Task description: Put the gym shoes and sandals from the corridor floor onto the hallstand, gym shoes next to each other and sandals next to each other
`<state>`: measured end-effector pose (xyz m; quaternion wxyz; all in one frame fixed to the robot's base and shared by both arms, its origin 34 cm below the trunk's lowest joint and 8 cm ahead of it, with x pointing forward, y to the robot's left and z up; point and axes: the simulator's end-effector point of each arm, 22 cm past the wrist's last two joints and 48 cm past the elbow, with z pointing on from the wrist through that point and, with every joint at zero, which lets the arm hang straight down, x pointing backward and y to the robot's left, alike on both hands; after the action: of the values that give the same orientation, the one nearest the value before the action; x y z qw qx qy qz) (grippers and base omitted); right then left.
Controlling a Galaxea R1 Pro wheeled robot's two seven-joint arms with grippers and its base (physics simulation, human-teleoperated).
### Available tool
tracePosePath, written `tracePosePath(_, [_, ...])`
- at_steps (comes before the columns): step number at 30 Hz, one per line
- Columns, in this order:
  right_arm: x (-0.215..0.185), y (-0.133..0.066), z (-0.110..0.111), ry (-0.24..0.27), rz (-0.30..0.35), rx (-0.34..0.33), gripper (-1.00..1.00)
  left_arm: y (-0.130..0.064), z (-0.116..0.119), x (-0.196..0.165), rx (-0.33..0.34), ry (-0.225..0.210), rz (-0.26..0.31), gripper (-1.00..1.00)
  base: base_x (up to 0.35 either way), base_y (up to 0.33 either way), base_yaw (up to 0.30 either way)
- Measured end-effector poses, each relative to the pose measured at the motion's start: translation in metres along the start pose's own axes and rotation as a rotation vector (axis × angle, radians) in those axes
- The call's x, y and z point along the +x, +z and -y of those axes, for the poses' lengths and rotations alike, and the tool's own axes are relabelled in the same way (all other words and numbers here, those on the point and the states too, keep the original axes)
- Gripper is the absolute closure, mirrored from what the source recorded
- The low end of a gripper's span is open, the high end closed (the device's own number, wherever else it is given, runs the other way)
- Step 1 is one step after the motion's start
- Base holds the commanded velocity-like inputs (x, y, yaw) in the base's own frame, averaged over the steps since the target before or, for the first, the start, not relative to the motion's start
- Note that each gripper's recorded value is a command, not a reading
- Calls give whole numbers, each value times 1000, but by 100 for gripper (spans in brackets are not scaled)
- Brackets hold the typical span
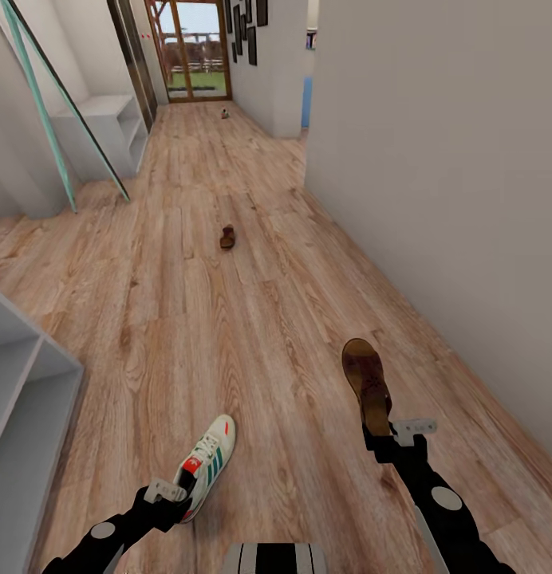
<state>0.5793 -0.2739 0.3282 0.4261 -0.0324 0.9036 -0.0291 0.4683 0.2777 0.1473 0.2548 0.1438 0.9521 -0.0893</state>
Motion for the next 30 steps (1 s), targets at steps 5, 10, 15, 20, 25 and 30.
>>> tracePosePath(5, [2,1,0,0,-3,0,100,1,0,2,1,-1,-3,-100,0,0,-1])
tracePosePath(10, [12,4,-1,0,-23,-2,100,4,3,12,7,-5,-22,-100,0,0,0])
tracePosePath(15, [23,8,-2,-1,-45,-3,100,8,5,23,12,-11,-43,-100,0,0,0])
tracePosePath(20, [37,13,-3,-1,-72,-5,100,12,7,37,18,-18,-68,-100,0,0,0])
tracePosePath(25, [47,16,-4,-2,-91,-6,100,15,8,46,21,-23,-86,-100,0,0,0])
tracePosePath(30, [51,17,-4,-2,-99,-6,100,15,7,50,21,-24,-93,-100,0,0,0])
